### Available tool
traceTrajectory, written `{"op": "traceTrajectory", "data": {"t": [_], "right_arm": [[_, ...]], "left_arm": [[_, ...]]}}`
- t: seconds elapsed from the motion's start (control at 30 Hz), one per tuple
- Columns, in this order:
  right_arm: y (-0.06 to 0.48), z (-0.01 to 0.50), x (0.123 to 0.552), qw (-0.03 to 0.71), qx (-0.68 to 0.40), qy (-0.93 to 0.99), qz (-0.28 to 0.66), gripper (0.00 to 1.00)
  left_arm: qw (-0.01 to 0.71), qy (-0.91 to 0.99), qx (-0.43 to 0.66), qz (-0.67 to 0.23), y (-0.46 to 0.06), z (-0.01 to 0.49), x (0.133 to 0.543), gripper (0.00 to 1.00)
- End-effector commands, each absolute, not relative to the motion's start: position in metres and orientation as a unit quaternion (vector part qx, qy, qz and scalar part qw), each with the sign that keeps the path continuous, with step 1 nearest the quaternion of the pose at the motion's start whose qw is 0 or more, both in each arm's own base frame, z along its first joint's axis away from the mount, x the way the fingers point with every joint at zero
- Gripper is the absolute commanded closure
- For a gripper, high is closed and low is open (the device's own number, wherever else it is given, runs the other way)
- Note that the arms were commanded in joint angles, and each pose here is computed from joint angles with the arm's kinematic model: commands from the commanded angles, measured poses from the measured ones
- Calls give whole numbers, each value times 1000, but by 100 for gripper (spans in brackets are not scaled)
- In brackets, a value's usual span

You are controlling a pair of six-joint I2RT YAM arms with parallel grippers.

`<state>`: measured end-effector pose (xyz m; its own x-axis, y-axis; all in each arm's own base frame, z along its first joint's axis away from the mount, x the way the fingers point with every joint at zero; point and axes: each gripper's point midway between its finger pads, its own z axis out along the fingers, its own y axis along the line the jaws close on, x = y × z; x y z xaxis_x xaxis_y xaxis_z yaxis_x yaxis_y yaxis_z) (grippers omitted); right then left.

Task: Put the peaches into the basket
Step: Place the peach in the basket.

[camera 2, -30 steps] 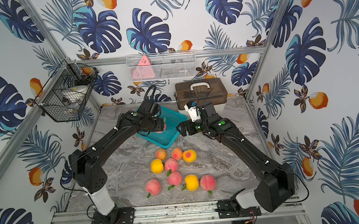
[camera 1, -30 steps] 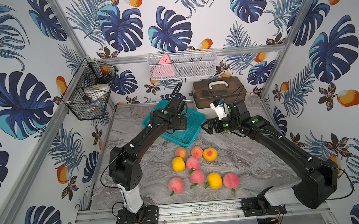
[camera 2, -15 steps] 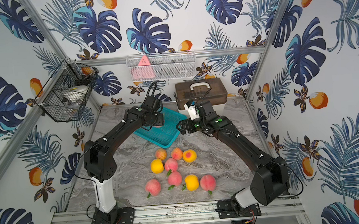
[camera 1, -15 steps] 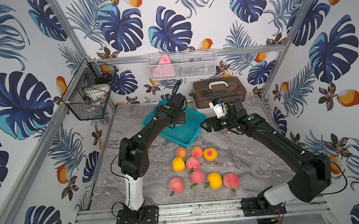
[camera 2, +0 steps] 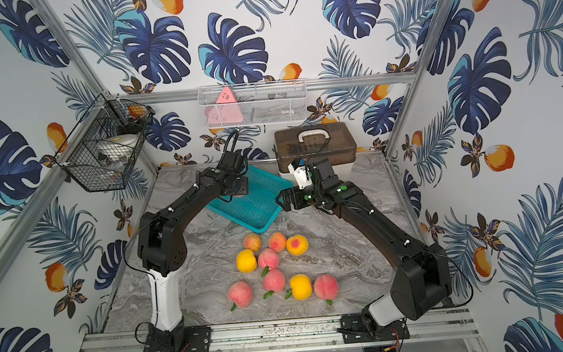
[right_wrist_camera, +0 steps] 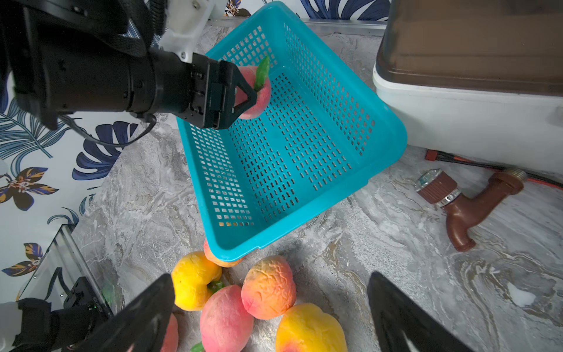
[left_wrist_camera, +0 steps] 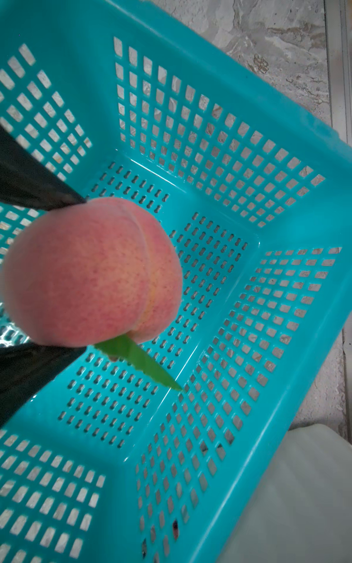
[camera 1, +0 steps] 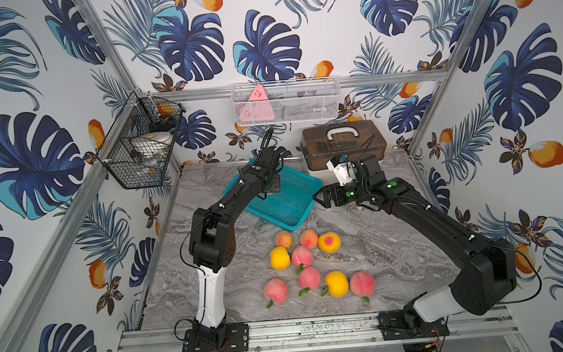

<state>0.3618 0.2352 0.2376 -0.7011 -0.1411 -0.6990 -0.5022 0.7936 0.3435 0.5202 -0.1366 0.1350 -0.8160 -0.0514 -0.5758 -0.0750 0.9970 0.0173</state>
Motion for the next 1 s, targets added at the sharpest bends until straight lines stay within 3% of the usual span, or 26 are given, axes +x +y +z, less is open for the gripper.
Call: {"op": "traceTrajectory", "data": {"t": [0.0, 0.97], "right_arm": [[239, 242, 364, 351, -186, 876, 273, 0], [244, 232, 364, 343, -183, 875, 289, 0]], "left_arm": [[323, 946, -26, 19, -137, 137, 534, 39], [374, 923, -4, 89, -122, 112, 586, 37]]}}
